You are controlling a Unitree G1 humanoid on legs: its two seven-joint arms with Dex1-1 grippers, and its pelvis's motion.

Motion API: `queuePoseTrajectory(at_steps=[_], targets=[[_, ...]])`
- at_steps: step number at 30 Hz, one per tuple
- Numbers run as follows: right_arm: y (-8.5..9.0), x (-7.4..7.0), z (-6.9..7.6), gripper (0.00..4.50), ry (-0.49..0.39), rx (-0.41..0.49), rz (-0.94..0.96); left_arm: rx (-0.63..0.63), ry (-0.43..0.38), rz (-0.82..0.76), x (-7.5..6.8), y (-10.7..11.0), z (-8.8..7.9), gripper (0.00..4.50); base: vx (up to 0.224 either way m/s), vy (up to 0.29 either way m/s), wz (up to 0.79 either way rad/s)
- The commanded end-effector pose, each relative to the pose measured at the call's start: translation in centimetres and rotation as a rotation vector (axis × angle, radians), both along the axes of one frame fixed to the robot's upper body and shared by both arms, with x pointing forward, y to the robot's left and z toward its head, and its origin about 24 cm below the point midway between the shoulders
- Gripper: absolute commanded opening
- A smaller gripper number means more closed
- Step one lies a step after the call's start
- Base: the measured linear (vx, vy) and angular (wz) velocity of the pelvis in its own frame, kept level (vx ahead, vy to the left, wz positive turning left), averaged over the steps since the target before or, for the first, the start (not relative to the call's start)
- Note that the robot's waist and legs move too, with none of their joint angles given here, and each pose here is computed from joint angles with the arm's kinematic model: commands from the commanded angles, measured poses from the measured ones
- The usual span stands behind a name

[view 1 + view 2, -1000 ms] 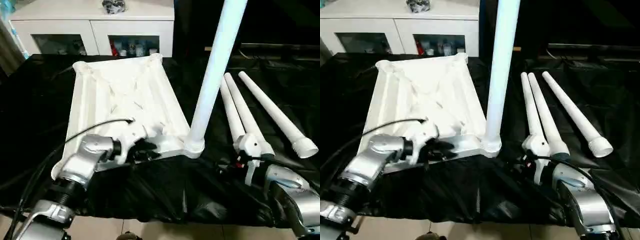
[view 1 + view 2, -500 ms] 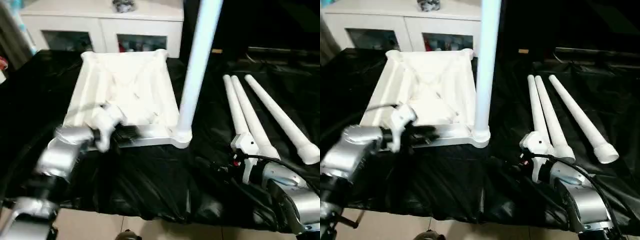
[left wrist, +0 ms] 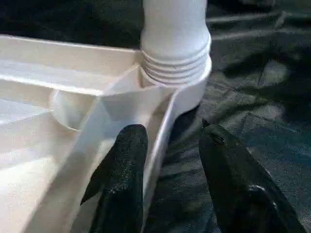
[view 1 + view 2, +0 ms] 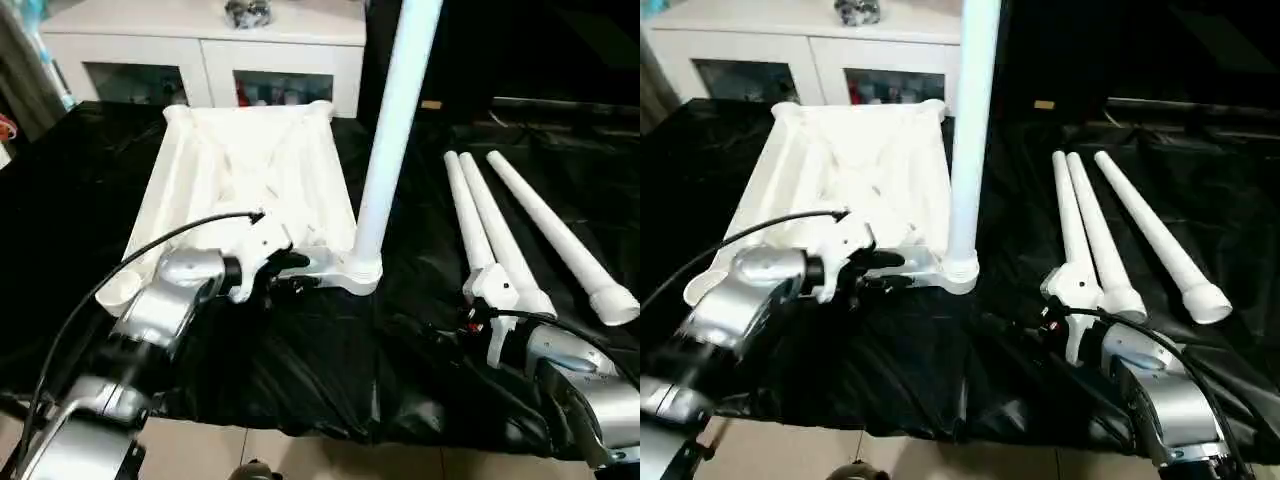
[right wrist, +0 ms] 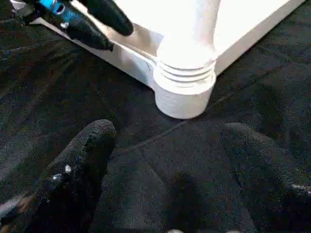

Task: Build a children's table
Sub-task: Rotate leg to tighten

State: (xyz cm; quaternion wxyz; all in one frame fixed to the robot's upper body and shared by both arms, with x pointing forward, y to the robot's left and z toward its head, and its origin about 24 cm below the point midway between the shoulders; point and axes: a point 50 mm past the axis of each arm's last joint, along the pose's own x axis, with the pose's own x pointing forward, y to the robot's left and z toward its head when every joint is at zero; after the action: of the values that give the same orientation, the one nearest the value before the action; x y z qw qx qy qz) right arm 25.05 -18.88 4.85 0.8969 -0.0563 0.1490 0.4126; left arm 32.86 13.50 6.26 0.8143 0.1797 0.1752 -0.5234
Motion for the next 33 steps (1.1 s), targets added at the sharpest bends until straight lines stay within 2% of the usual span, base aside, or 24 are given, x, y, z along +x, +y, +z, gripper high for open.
queuePoseTrajectory(at_steps=[1, 11, 23, 28, 32, 33], targets=[[-0.4, -0.1, 0.2, 3.91, -0.008, -0.015, -0.015, 0.033, 0.004, -0.017, 0.4, -0.2, -0.3, 1.84, 0.000, 0.000, 0.00], [-0.6, -0.2, 0.3, 3.91, -0.017, -0.018, -0.026, 0.060, 0.031, -0.024, 1.5, -0.1, -0.6, 1.00, 0.000, 0.000, 0.00], [-0.6, -0.1, 0.4, 3.91, -0.027, -0.025, -0.010, 0.154, 0.074, -0.102, 1.8, 1.0, -0.9, 0.08, 0.000, 0.000, 0.00], [-0.5, 0.1, 0.5, 3.91, -0.029, -0.027, 0.007, 0.247, 0.072, -0.156, 1.5, 1.4, -1.5, 0.02, 0.000, 0.000, 0.00], [-0.5, 0.3, 0.6, 3.91, -0.033, -0.031, 0.014, 0.235, 0.080, -0.160, 1.6, 1.2, -1.5, 0.02, 0.000, 0.000, 0.00], [-0.6, 0.3, 0.6, 3.91, -0.034, -0.032, 0.015, 0.220, 0.089, -0.160, 1.6, 1.1, -1.4, 0.45, 0.000, 0.000, 0.00]])
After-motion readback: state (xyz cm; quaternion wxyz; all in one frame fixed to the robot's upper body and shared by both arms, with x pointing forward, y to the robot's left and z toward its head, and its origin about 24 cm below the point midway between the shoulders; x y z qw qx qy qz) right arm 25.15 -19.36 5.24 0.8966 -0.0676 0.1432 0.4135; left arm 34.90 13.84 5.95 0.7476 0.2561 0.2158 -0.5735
